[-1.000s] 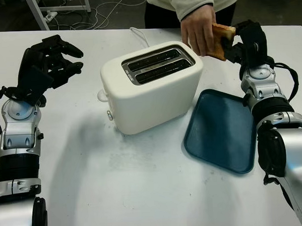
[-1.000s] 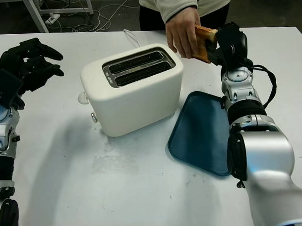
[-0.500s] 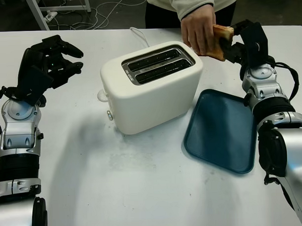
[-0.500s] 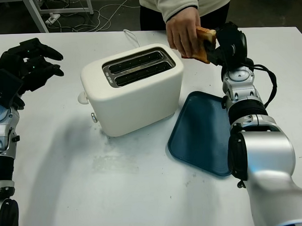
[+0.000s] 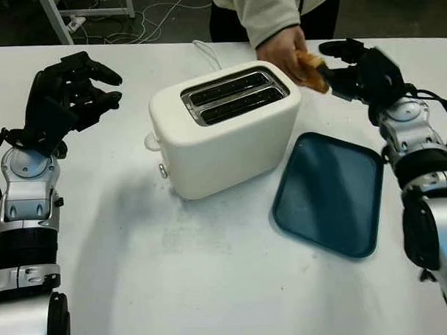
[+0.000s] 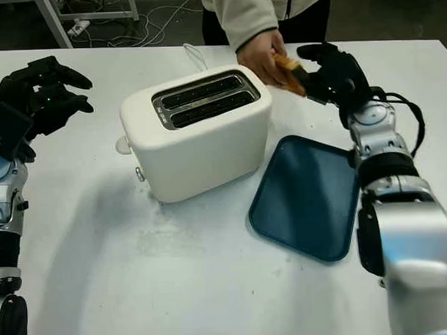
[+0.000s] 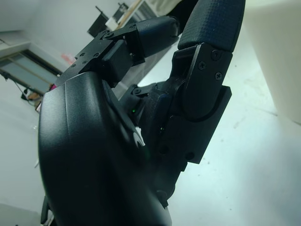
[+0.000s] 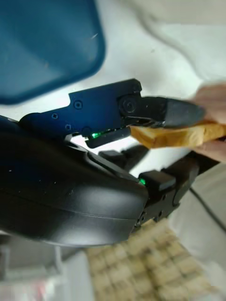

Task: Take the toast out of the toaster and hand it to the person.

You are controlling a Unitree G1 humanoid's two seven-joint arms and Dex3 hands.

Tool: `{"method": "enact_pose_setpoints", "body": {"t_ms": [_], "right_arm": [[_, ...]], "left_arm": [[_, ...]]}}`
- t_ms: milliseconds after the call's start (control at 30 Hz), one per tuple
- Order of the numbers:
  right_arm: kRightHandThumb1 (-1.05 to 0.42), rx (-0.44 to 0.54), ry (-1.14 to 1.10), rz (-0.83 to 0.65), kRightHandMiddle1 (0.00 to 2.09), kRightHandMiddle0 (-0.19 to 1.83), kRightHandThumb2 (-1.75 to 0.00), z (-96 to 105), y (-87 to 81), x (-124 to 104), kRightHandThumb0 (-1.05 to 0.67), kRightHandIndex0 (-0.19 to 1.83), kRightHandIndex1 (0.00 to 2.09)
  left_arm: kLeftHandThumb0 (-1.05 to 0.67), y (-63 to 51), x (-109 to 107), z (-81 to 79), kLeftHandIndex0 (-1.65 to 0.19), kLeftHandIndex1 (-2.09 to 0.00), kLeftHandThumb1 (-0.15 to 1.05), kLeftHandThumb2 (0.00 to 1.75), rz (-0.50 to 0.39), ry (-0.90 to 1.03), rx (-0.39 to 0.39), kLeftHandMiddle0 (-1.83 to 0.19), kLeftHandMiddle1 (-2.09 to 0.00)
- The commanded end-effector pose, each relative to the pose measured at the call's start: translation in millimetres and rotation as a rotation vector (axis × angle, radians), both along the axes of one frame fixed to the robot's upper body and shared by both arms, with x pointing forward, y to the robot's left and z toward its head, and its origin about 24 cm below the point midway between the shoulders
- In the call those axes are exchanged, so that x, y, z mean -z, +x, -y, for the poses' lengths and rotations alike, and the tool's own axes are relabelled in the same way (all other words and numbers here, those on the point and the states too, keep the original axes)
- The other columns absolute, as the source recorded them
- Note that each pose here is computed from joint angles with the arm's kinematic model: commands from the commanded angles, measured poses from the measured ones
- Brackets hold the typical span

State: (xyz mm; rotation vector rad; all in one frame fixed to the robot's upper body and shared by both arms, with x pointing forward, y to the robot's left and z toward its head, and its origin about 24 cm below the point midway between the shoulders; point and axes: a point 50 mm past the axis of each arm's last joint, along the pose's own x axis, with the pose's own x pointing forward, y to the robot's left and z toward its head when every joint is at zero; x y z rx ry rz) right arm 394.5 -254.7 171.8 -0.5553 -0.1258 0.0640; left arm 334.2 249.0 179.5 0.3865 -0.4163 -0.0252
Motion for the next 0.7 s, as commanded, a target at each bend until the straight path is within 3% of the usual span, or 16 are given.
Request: {"method": "enact_pose_setpoints", "body": {"t_ms": [0,33,67,133,333,667], "right_arm": [[-0.92,-0.021,0.059,0.030,0.00,0.00,-0.28,7.6,-9.5,8.3,-1.02,0.00,0.00],[-0.92,-0.063,0.143,0.035,0.00,0.00,-0.59,7.5,-14.7,13.8,-0.96,0.00,0.00],[-0.92,-0.097,0.198,0.052,0.00,0.00,-0.77,6.3,-21.7,19.5,-0.96,0.00,0.00],[-0.92,-0.129,0.255,0.100,0.00,0.00,-1.00,0.1,-37.8,29.2,-0.95,0.00,0.00],[-0.92,-0.243,0.364,0.191,0.00,0.01,-0.86,-24.7,-89.2,43.8,-0.81,0.00,0.00],[-0.92,-0.209,0.712,0.161,0.02,0.06,-0.89,-64.2,-138.2,77.6,-0.76,0.05,0.03]], "left_arm": [[-1.05,-3.7,9.2,-4.3,-0.73,-1.04,0.92,0.08,-0.004,-0.034,0.002,-0.86,-1.05],[-1.05,-4.8,11.8,-5.7,-0.75,-1.02,0.92,0.08,-0.004,-0.042,0.000,-0.87,-1.03],[-1.05,-6.3,14.4,-6.8,-0.76,-1.00,0.92,0.08,-0.005,-0.047,-0.004,-0.87,-1.02],[-1.05,-9.2,18.9,-8.4,-0.76,-0.99,0.92,0.09,-0.004,-0.054,-0.012,-0.89,-1.02],[-1.05,-19.1,32.9,-6.4,-0.83,-0.94,0.92,0.06,-0.032,-0.104,-0.013,-0.93,-0.97],[-1.05,-38.5,62.1,1.8,-0.94,-0.79,0.92,0.06,-0.036,-0.205,-0.062,-1.06,-0.81]]}}
